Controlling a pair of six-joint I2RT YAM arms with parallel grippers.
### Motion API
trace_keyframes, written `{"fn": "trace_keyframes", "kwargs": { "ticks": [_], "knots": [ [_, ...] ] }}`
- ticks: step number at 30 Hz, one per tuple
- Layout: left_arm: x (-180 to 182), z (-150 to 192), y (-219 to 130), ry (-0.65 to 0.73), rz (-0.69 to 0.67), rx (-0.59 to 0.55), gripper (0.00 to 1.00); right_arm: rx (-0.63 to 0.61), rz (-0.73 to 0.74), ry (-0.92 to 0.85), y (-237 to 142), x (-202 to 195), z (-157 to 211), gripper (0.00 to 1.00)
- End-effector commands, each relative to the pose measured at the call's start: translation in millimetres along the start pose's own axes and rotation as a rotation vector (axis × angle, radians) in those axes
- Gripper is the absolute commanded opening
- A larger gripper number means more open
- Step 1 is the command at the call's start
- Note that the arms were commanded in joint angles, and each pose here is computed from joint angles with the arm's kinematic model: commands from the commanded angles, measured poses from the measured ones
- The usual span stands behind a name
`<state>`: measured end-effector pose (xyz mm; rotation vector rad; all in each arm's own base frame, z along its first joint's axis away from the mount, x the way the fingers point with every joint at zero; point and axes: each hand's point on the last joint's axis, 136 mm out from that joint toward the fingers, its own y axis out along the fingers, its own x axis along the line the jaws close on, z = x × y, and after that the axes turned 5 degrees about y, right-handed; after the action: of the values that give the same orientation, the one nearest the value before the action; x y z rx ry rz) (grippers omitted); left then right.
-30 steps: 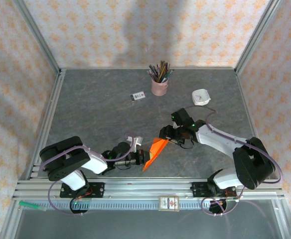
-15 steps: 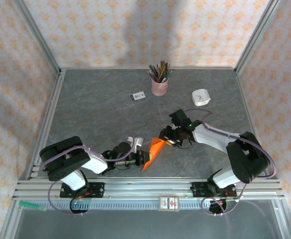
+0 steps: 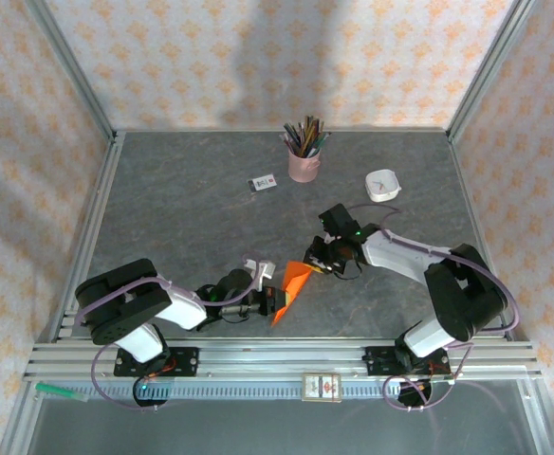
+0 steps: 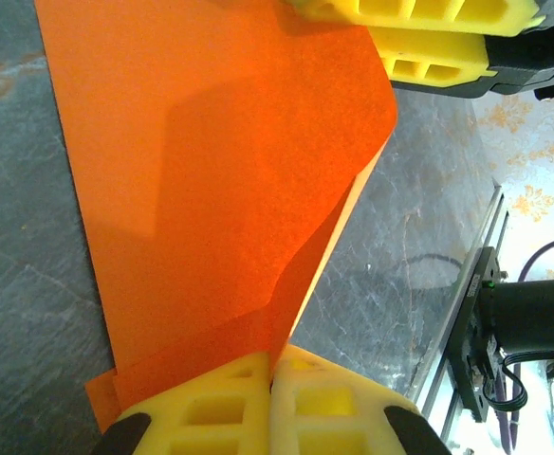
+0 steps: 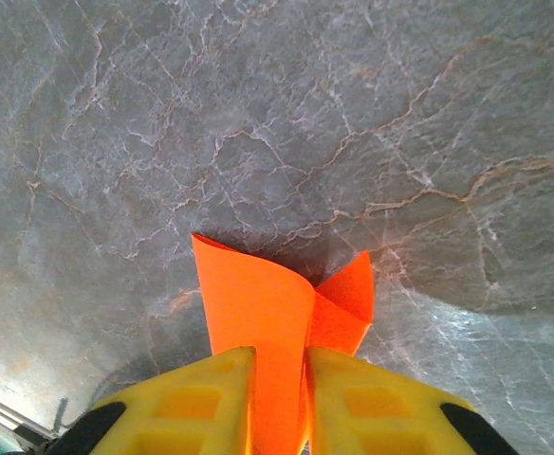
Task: Fold a paper plane with a square sheet of paper (pick it up from the middle)
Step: Perform the fifth fold on the wing at the bottom-center of the table.
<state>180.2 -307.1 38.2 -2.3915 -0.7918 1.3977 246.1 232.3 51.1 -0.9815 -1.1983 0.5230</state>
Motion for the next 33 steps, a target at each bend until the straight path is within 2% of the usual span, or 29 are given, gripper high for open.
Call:
{"fn": "trace_keyframes", "kwargs": {
  "ticks": [1,12,33],
  "knots": [
    [0.5,-5.8,1.7,0.031,-0.013,-0.011,0.00,0.005,0.026,-0.015,-1.7,0.7,-0.2,0.19],
    [4.9,-6.5,-1.9,0.112,-0.062,0.000,0.02,0.023,0.048,-0.034,-5.3,2.0,0.5,0.00],
    [7.4,-4.6,-6.2,0.395,-0.284,0.038,0.34,0.073,0.022,-0.009,-3.3,8.1,6.9,0.00]
  ]
}}
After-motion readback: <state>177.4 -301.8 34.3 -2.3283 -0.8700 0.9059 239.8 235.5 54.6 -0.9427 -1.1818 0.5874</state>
